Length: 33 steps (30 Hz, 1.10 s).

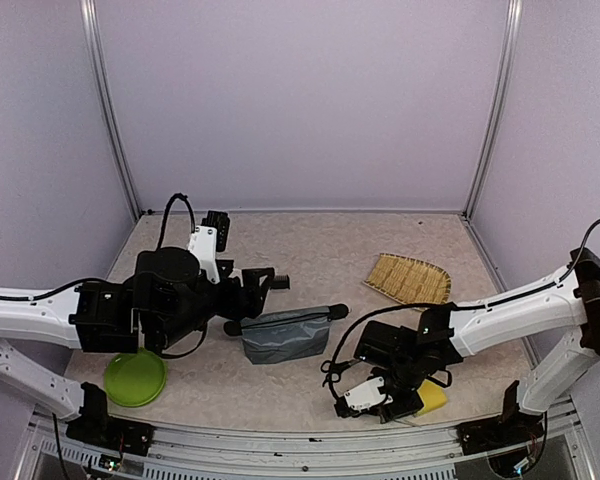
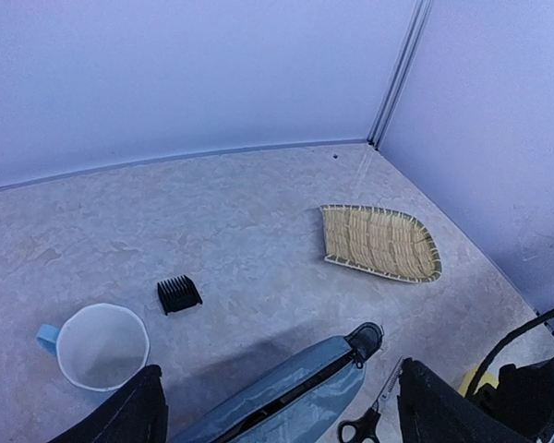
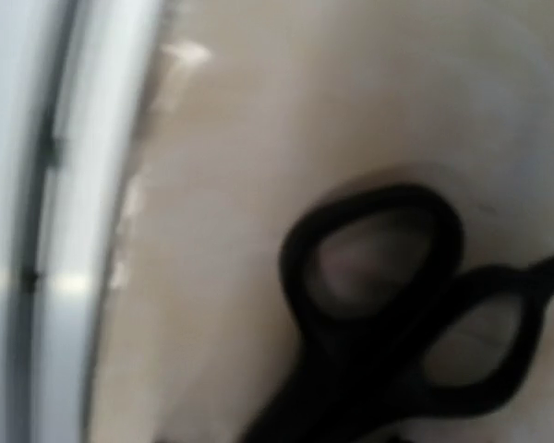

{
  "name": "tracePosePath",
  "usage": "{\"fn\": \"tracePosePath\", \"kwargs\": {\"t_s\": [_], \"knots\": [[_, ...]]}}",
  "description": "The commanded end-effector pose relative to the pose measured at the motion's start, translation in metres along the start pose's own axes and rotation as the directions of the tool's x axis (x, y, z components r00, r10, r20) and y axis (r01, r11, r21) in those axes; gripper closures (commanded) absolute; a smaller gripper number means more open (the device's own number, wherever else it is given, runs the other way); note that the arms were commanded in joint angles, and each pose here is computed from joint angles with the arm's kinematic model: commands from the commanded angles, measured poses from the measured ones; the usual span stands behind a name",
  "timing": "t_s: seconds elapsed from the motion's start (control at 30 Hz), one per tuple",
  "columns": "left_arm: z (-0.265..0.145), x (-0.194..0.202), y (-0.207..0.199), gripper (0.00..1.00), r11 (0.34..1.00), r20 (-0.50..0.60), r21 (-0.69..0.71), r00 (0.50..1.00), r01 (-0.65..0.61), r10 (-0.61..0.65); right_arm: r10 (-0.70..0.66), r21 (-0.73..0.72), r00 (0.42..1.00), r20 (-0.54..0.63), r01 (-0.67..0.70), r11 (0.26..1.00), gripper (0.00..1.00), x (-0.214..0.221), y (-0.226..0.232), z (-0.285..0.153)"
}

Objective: Sort the hair-cutting tools

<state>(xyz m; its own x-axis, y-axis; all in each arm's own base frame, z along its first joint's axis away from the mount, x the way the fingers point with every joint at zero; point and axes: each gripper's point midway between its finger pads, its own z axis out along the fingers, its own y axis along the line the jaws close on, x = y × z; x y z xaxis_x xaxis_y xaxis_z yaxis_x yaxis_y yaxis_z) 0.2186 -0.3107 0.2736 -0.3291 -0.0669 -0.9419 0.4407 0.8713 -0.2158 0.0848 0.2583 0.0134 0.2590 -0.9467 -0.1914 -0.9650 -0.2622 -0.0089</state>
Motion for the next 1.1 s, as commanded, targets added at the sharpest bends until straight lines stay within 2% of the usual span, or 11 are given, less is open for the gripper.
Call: {"fn": "tracePosePath", "kwargs": {"t_s": [0.0,0.07,0.13,0.3,0.43,0.53,0.6,0.7,0.9,1.07], "knots": [[-0.012,0.006,0.005,0.19,0.998,0.018,0.0,0.998,0.06,-0.06,0.029,0.138,0.984,-0.175,-0.005,0.99,0.53,0.039,-0.018,0.016],[-0.014,0.013,-0.002,0.21,0.999,0.0,0.027,0.999,0.038,-0.038,0.029,0.215,0.977,-0.212,0.018,0.976,0.6,0.049,-0.031,0.012],[-0.015,0.021,-0.011,0.23,0.999,-0.03,0.052,1.0,0.005,-0.003,0.041,0.204,0.98,-0.196,0.0,0.979,0.64,0.049,-0.033,0.009],[-0.013,0.044,-0.029,0.24,0.992,-0.121,0.107,0.99,-0.066,0.078,0.092,0.123,0.979,-0.184,-0.07,0.99,0.63,0.055,-0.027,0.011],[-0.011,0.058,-0.045,0.25,0.985,-0.152,0.145,0.982,-0.09,0.112,0.177,0.01,0.97,-0.167,-0.178,0.984,0.63,0.06,-0.014,0.014],[-0.009,0.065,-0.056,0.28,0.978,-0.166,0.173,0.976,-0.114,0.143,0.202,-0.001,0.959,-0.198,-0.207,0.978,0.65,0.072,-0.011,0.016],[-0.006,0.07,-0.061,0.32,0.975,-0.178,0.186,0.971,-0.123,0.157,0.218,-0.018,0.955,-0.2,-0.226,0.974,0.69,0.074,-0.012,0.015],[-0.004,0.077,-0.062,0.33,0.977,-0.193,0.179,0.97,-0.113,0.148,0.207,-0.051,0.955,-0.21,-0.222,0.974,0.82,0.075,-0.01,0.017],[-0.008,0.09,-0.056,0.33,0.977,-0.238,0.172,0.957,-0.128,0.167,0.178,-0.064,0.975,-0.131,-0.188,0.98,0.82,0.046,-0.02,0.015],[-0.019,0.099,-0.041,0.32,0.978,-0.276,0.149,0.943,-0.148,0.184,0.12,-0.08,0.991,-0.056,-0.124,0.989,0.89,0.014,-0.019,0.01]]}}
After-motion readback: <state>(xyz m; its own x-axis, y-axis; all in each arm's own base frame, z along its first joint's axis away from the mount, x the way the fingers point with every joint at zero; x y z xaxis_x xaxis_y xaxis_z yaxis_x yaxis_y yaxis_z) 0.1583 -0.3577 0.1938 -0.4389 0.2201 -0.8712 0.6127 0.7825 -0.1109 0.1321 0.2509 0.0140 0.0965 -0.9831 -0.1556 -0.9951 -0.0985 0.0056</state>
